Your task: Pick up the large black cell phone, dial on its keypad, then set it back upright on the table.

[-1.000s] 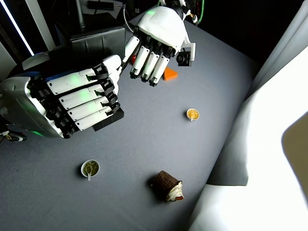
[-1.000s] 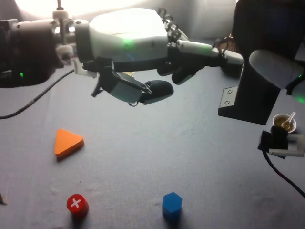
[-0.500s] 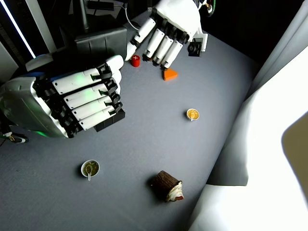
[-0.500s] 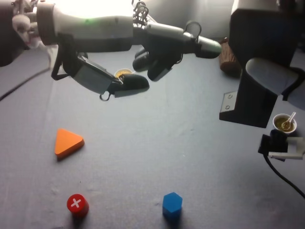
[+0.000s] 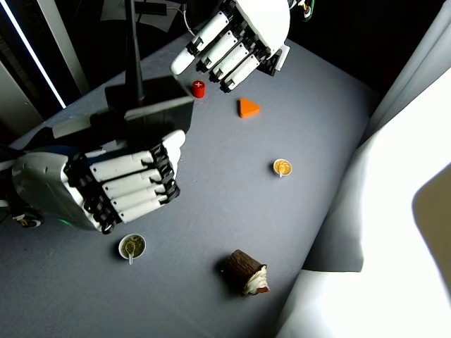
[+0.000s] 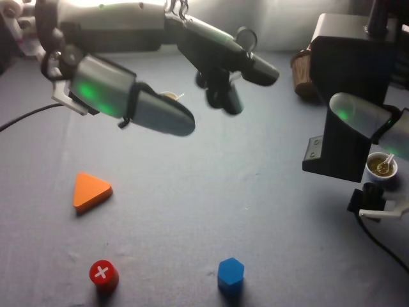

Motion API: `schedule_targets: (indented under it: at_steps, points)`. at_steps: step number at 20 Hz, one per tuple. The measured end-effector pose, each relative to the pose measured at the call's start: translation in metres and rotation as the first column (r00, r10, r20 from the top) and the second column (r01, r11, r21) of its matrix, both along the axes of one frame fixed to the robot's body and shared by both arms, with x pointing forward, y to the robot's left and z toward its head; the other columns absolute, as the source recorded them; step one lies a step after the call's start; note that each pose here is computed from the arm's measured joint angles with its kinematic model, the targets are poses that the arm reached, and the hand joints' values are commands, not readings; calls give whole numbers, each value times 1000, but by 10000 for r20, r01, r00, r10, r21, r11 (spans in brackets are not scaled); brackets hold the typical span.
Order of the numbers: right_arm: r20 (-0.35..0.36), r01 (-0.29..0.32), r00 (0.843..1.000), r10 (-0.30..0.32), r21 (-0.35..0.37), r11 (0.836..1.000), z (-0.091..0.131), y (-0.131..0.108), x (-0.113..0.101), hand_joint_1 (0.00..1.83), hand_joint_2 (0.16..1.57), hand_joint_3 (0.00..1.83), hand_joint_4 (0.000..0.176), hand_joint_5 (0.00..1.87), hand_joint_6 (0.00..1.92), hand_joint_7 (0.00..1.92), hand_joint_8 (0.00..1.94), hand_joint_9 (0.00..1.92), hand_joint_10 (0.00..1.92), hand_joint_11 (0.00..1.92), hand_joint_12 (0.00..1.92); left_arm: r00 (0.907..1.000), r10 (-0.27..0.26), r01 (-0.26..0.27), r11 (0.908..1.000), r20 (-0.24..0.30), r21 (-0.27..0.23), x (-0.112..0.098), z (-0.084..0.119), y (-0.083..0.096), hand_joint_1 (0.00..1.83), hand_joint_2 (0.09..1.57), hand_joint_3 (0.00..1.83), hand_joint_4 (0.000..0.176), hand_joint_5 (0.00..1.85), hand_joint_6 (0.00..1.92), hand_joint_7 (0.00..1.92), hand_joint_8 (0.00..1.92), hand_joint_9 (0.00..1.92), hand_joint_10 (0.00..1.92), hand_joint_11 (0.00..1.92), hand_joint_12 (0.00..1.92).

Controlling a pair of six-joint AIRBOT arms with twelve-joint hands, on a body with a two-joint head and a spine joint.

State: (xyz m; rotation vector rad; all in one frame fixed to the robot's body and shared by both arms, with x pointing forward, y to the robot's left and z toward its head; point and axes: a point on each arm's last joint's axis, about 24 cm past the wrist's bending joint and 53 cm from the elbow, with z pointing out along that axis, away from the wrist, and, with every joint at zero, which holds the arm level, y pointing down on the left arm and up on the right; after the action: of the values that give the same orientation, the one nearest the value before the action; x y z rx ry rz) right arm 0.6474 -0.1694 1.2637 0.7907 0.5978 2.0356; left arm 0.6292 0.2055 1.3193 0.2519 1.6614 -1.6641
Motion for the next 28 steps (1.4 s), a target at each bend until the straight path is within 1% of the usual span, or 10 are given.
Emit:
schedule_targets:
  at_steps: [1, 5, 8, 12, 15, 16, 20, 26, 27, 28]
  points:
    - [47, -11, 10000, 11, -25, 10000, -1, 1, 1, 1385, 1158, 0, 0, 958, 856, 744, 1293, 839, 1356, 880, 1300, 10000, 10, -11, 9999, -43, -171, 0, 3, 2, 253, 1260, 0, 0, 452, 1, 557, 5, 529, 153, 162, 1108]
    - [38, -50, 10000, 50, -5, 10000, -4, 5, 2, 1476, 1151, 0, 0, 922, 836, 716, 1309, 773, 1331, 907, 1481, 9978, 4, -23, 9996, -667, -272, 2, -1, -3, 53, 1211, 0, 0, 342, 1, 204, 1, 185, 5, 0, 612]
    - [33, -38, 10000, 38, 10, 10000, -5, 6, 3, 1479, 1153, 0, 0, 908, 869, 706, 1324, 768, 1325, 918, 1467, 9834, 897, -959, 9949, -1580, -322, 20, -9, 0, 8, 1200, 0, 0, 283, 1, 163, 0, 135, 0, 0, 479]
    - [94, 44, 9999, -43, -81, 10000, -9, 8, 7, 1384, 1169, 0, 0, 912, 913, 728, 1349, 829, 1362, 902, 1255, 9042, 2446, -2148, 9690, -3501, 1222, 40, -61, 11, 0, 1178, 0, 0, 220, 7, 150, 8, 100, 9, 0, 346]
    - [32, 206, 9998, -205, -165, 9997, -15, 7, 12, 1358, 1176, 0, 0, 915, 926, 728, 1361, 831, 1388, 904, 1172, 8665, 2543, -2418, 9666, -4294, 845, 39, -62, 18, 0, 1174, 0, 3, 192, 7, 149, 5, 91, 8, 0, 200]
    - [10, 203, 9998, -203, -148, 9997, -17, 8, 12, 1454, 1163, 0, 0, 899, 888, 708, 1341, 780, 1339, 887, 1460, 8563, 2607, -2499, 9646, -4459, 841, 38, -63, 22, 0, 1177, 2, 4, 184, 3, 144, 2, 91, 7, 0, 201]
    - [-69, 200, 9998, -200, -2, 9998, -23, 10, 16, 1350, 1196, 0, 0, 898, 978, 662, 1428, 799, 1422, 880, 1217, 7750, 3250, -2899, 9449, -5420, 1520, 39, -89, 39, 0, 1202, 4, 0, 185, 2, 146, 1, 99, 1, 0, 215]
    - [-258, 277, 9993, -271, 236, 9993, -28, 10, 20, 1352, 1188, 1, 0, 912, 957, 681, 1405, 806, 1407, 877, 1194, 7609, 3492, -3239, 9347, -5469, 1462, 44, -85, 54, 0, 1217, 2, 0, 212, 2, 150, 2, 115, 2, 0, 302]
    - [-282, 231, 9993, -226, 181, 9996, -30, 11, 19, 1354, 1187, 0, 0, 914, 940, 686, 1406, 812, 1407, 884, 1191, 7546, 3543, -3326, 9321, -5524, 1436, 44, -85, 57, 0, 1221, 3, 0, 213, 2, 153, 3, 121, 4, 0, 307]
    - [-250, 163, 9996, -160, 132, 9998, -31, 13, 18, 1352, 1191, 1, 0, 899, 950, 682, 1422, 805, 1419, 886, 1184, 7284, 3543, -3404, 9299, -5864, 1392, 44, -87, 60, 0, 1220, 1, 0, 226, 5, 171, 6, 134, 6, 0, 326]
